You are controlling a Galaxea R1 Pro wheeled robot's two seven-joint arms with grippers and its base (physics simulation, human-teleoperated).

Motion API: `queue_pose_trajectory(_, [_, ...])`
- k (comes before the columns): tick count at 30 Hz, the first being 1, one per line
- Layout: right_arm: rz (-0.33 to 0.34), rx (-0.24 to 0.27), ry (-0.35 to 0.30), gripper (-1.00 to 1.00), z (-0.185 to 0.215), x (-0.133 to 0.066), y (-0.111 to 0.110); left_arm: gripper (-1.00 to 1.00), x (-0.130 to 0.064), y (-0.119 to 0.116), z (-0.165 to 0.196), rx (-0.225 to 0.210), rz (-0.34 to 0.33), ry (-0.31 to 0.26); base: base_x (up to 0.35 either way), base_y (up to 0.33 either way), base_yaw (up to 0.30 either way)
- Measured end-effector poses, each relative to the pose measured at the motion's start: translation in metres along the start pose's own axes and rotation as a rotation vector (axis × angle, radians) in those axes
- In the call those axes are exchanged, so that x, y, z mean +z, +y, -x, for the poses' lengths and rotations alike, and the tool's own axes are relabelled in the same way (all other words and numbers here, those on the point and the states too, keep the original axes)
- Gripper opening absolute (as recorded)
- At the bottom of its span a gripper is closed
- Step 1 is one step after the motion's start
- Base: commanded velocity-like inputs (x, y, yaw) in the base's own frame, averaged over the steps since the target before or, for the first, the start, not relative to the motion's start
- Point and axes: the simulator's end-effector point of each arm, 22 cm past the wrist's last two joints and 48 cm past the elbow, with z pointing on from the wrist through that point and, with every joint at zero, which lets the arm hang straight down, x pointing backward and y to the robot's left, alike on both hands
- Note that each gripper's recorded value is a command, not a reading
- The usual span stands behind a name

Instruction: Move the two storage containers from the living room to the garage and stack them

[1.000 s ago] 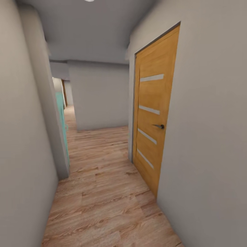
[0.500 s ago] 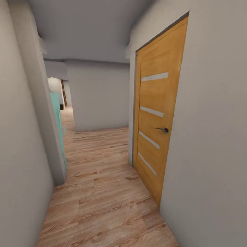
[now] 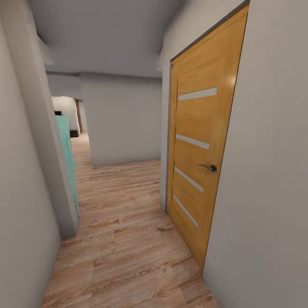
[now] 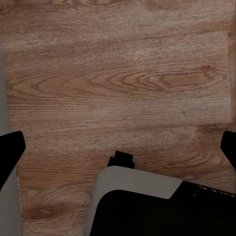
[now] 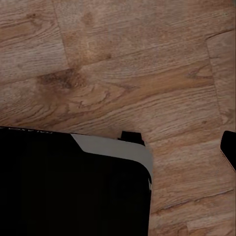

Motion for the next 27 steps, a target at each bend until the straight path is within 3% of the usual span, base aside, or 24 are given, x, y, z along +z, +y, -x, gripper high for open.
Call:
queue_pose_trajectory(8, [-0.001,0.001,0.002,1.00,-0.0004,0.0000,-0.0001,1.00,0.0000,0.0001,0.0000,0.000,0.000,0.000,0.320,0.000,0.075])
queue_pose_trajectory(27, [-0.002,0.003,0.002,1.00,-0.0003,0.0000,-0.0004,1.00,0.0000,0.0001,0.0000,0.000,0.000,0.000,0.320,0.000,0.262])
